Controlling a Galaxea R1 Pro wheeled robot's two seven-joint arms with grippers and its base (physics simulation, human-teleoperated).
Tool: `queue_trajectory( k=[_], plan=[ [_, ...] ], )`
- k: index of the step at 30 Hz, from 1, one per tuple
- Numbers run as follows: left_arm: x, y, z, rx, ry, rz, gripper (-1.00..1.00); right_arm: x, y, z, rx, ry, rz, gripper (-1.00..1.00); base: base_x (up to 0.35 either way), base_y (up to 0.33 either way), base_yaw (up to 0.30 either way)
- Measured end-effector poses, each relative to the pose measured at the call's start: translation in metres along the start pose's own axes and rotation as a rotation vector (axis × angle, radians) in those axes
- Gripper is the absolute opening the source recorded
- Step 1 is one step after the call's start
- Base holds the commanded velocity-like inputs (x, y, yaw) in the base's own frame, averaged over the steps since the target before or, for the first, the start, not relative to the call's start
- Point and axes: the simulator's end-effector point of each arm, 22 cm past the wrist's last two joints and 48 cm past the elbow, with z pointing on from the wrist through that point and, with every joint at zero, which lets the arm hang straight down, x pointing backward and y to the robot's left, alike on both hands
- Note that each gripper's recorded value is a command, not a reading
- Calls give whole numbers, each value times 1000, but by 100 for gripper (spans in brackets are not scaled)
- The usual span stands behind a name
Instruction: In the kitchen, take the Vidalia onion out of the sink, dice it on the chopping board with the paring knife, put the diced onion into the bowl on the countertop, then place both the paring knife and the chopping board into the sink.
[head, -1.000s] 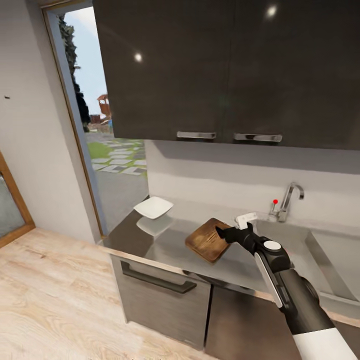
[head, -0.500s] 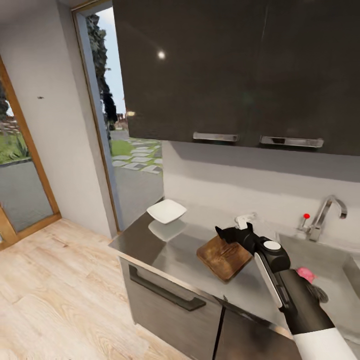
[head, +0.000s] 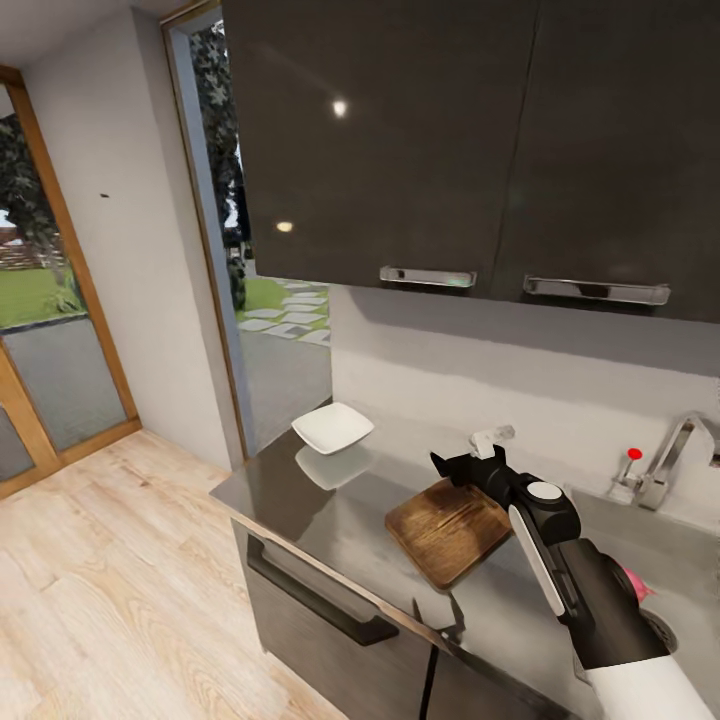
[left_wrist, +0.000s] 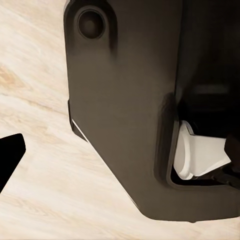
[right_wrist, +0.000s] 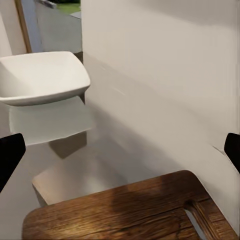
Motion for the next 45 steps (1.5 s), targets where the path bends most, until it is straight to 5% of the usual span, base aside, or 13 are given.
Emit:
queue_trajectory(
  k=[45],
  plan=[
    [0, 2, 0, -2, -2, 0, 100, -1, 1, 0, -1, -2, -1, 100, 43, -89, 0]
  ],
)
